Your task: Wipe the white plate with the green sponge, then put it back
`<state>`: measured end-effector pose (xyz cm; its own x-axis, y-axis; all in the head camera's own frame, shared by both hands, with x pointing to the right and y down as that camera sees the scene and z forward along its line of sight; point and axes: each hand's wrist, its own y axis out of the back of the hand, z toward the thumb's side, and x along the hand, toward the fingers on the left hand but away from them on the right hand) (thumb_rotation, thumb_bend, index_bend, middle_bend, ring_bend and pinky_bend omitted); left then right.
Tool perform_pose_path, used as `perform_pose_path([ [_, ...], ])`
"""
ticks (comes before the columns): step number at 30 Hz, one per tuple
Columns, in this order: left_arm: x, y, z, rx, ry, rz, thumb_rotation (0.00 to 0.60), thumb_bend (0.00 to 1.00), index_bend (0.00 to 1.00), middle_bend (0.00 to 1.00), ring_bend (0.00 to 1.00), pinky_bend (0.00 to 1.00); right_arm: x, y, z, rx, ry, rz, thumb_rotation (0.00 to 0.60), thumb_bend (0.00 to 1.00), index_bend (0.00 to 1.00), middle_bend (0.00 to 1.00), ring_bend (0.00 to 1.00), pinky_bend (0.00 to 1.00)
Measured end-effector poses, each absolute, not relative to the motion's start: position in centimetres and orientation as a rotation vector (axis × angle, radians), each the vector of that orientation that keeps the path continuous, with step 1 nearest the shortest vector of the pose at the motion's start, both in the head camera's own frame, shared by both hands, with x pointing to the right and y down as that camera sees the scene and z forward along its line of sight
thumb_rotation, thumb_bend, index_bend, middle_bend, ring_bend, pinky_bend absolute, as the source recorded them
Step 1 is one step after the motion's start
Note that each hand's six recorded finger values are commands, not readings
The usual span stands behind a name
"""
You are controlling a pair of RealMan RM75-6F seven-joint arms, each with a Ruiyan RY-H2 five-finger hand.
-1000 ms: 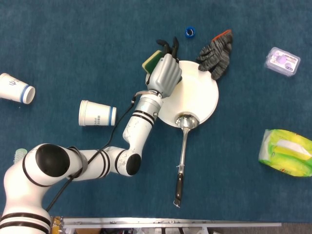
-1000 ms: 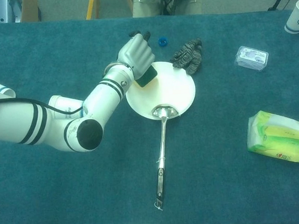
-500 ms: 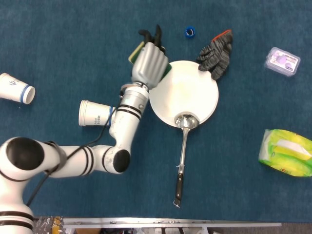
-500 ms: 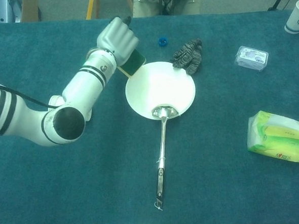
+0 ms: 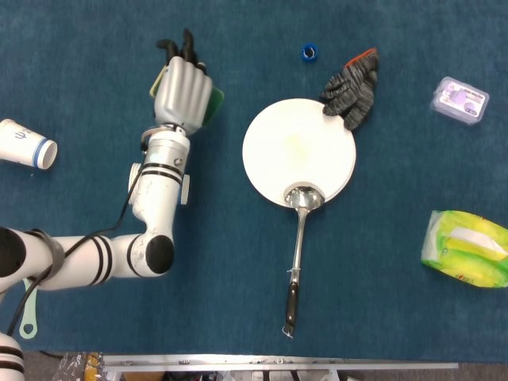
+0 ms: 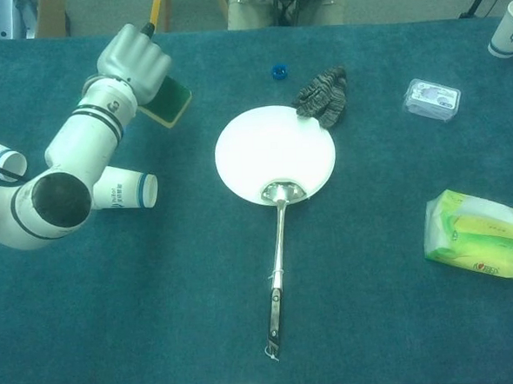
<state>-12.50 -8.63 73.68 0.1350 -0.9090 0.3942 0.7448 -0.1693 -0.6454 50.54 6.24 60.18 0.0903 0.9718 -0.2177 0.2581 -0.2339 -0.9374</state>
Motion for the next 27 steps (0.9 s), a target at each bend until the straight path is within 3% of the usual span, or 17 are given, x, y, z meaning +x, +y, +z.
perform_pose_path([
  [4, -13.4, -8.3, 74.1, -0.923, 0.211, -1.516, 0.597, 0.25, 0.35, 0.21, 0.04, 0.23, 50.3, 6.2, 60.2, -1.616, -1.236, 1.184, 0.600, 0.32, 0.17, 0.24, 0.12, 0.26],
  [9, -14.0, -7.8, 74.3, -0.942, 0.201, -1.570, 0.525, 0.25, 0.11, 0.15, 0.02, 0.19, 50.2, 6.3, 60.1, -1.615, -1.237, 1.182, 0.600, 0.32, 0.17, 0.24, 0.12, 0.26],
  [12, -14.3, -7.6, 74.2, -0.962, 0.211, -1.583, 0.518, 0.25, 0.05, 0.13, 0.01, 0.17, 50.3, 6.3, 60.0, -1.612, -1.238, 1.183, 0.600, 0.32, 0.17, 0.24, 0.12, 0.26],
  [27, -16.6, -7.7, 70.0, -1.192, 0.557, -1.366, 0.600, 0.25, 0.15, 0.18, 0.03, 0.17, 50.2, 6.3, 60.0, -1.616, -1.231, 1.184, 0.600, 0.32, 0.17, 0.24, 0.12, 0.26],
])
